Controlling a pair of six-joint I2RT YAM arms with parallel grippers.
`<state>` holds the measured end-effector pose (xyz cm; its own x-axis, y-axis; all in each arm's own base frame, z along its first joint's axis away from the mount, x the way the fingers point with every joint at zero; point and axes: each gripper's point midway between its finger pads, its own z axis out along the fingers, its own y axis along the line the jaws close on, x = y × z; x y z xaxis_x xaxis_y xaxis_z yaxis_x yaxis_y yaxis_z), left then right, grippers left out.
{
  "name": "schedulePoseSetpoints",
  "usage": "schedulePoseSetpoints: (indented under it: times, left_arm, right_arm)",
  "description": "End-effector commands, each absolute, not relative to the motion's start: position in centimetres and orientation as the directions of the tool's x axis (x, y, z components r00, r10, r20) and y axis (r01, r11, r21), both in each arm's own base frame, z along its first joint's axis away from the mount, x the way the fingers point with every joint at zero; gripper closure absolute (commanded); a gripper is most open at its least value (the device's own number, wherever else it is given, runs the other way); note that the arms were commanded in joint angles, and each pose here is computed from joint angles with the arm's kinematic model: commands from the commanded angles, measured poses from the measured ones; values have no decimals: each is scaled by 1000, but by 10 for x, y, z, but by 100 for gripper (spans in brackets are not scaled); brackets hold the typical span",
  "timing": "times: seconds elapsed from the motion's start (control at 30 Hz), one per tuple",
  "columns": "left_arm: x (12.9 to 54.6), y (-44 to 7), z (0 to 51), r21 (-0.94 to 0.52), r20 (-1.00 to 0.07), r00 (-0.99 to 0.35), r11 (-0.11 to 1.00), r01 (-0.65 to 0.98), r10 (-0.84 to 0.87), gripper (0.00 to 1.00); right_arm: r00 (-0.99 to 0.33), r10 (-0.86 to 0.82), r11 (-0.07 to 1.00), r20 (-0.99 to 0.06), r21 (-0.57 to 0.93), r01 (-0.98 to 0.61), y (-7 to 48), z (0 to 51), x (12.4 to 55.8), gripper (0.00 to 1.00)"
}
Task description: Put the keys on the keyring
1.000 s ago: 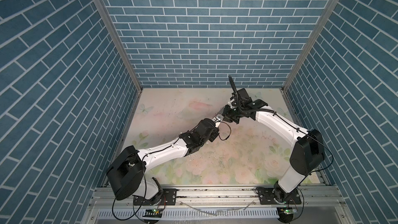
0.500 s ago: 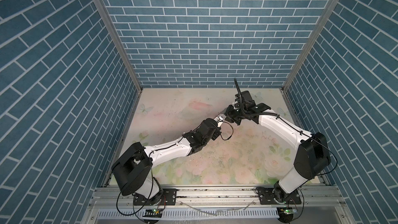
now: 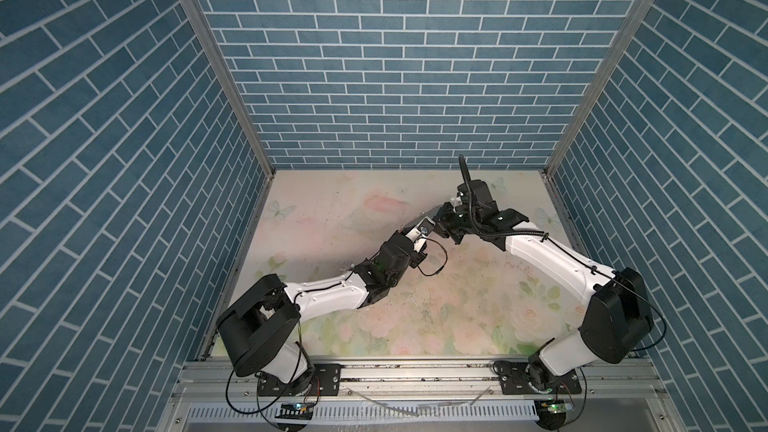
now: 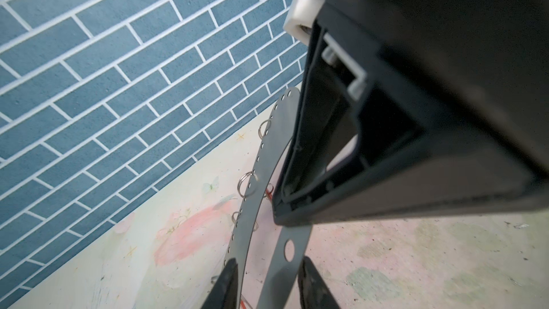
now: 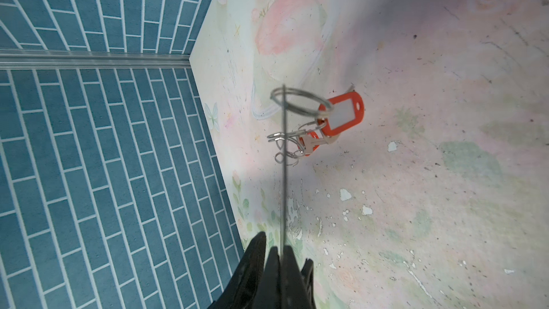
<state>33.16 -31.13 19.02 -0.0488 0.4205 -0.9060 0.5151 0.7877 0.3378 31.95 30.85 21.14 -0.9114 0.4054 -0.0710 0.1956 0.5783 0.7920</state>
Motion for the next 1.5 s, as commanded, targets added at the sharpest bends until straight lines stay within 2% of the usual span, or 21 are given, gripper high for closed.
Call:
schedulePoseSetpoints:
  times: [0.0, 0.07, 0.4, 0.8, 0.9, 1.07, 1.27, 1.47]
  left_arm:
    - [337, -307, 190, 376, -900, -15, 795, 476, 435, 66]
    - [337, -306, 190, 383, -902, 6, 795, 470, 431, 70]
    - [331, -300, 188, 432, -889, 73, 778, 456, 451, 99]
    - [323, -296, 194, 446, -882, 88, 759, 474, 464, 100]
    - [324, -296, 192, 446, -876, 63, 755, 481, 478, 100]
    - [328, -294, 188, 449, -848, -22, 738, 503, 530, 100]
    - [325, -287, 189, 422, -807, -129, 716, 556, 577, 100]
    - [314, -287, 193, 342, -727, -269, 673, 656, 632, 100]
  right_arm:
    - [-922, 383, 520, -50, 837, 171, 318, 229, 305, 100]
    - [-924, 381, 508, -39, 843, 175, 320, 230, 303, 100]
    - [-930, 366, 497, -45, 854, 155, 322, 237, 301, 100]
    - [-935, 338, 517, -109, 851, 88, 320, 249, 301, 100]
    - [-931, 336, 537, -146, 842, 62, 316, 254, 301, 88]
    - [-918, 332, 565, -217, 825, 9, 304, 268, 298, 75]
    - [-883, 370, 602, -289, 798, -9, 271, 275, 295, 73]
    - [-808, 434, 668, -398, 744, -7, 211, 283, 298, 71]
